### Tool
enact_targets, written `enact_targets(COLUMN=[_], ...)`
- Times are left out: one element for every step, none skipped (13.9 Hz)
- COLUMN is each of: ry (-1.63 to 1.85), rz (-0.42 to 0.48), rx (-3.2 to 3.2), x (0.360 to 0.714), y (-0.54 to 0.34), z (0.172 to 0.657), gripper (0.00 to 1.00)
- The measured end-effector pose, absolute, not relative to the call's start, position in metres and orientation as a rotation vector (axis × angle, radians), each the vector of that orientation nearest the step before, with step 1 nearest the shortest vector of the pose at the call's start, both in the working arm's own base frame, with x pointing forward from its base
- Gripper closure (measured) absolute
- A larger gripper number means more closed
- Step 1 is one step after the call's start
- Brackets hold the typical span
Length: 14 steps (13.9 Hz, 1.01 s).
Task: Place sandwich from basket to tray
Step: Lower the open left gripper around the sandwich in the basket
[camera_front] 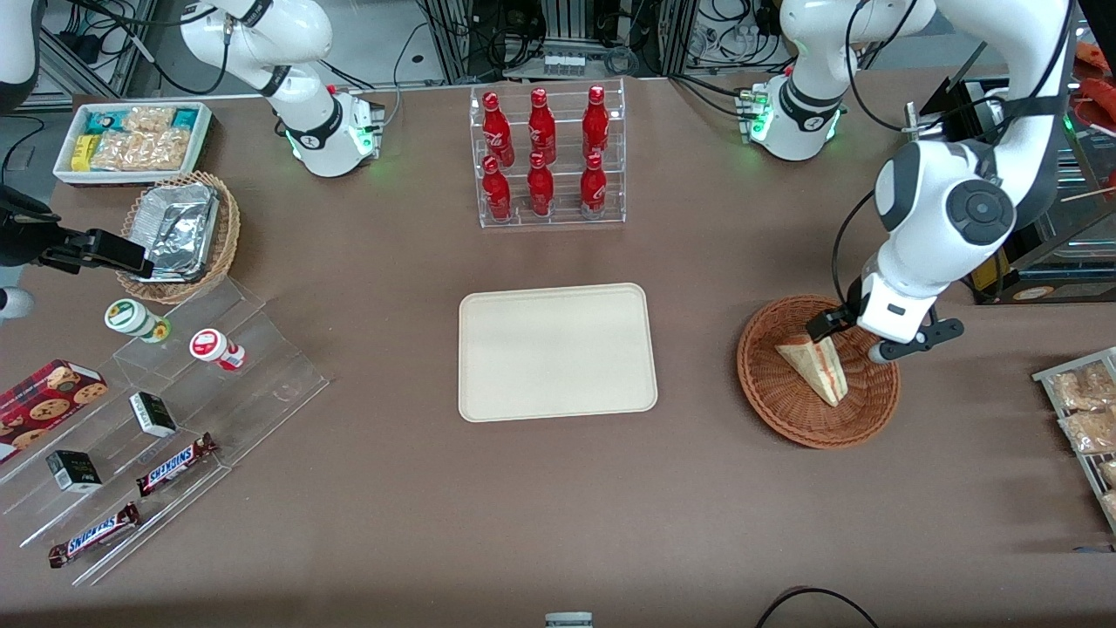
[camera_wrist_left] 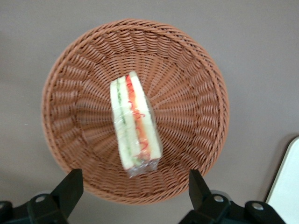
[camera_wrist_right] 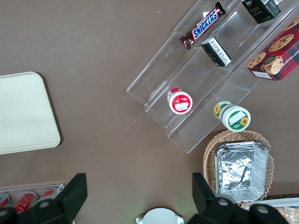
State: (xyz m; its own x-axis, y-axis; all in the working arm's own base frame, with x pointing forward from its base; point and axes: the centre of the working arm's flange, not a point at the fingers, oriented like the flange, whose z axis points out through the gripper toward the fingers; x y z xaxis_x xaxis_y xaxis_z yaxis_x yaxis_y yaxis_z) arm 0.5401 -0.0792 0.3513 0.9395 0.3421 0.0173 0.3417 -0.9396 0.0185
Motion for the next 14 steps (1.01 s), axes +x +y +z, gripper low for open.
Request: enact_targets(ry=[0.563, 0.585, 0.615, 0.640, 0.654, 0.668, 0.687, 0.712, 0.734, 0.753, 0.765, 0.774, 0.780, 0.786], rz=[0.027, 0.032, 0.045, 0.051, 0.044, 0.029, 0.015, 0.004, -0.001, -0.004, -0.012, -0.023, -0.033, -0.042], rx=[3.073, 3.066, 3.054, 3.045, 3.042, 3.041, 3.038, 3.033, 3.027, 3.022, 3.020, 3.019, 3.019, 3.019], x=[0.541, 0.543, 0.545, 0.546, 0.547, 0.547, 0.547, 0.547, 0.547, 0.548, 0.548, 0.548, 0.547, 0.547], y=[-0.080, -0.080, -0.080, -0.080, -0.080, -0.080, -0.080, -0.079, -0.079, -0.079, -0.079, -0.078, -0.077, -0.076], z=[0.345, 0.341, 0.337, 0.332, 0.328, 0.322, 0.316, 0.311, 0.307, 0.303, 0.299, 0.295, 0.291, 0.288], gripper=[0.00, 0.00, 0.00, 0.00, 0.00, 0.00, 0.00, 0.00, 0.00, 0.00, 0.00, 0.00, 0.00, 0.00])
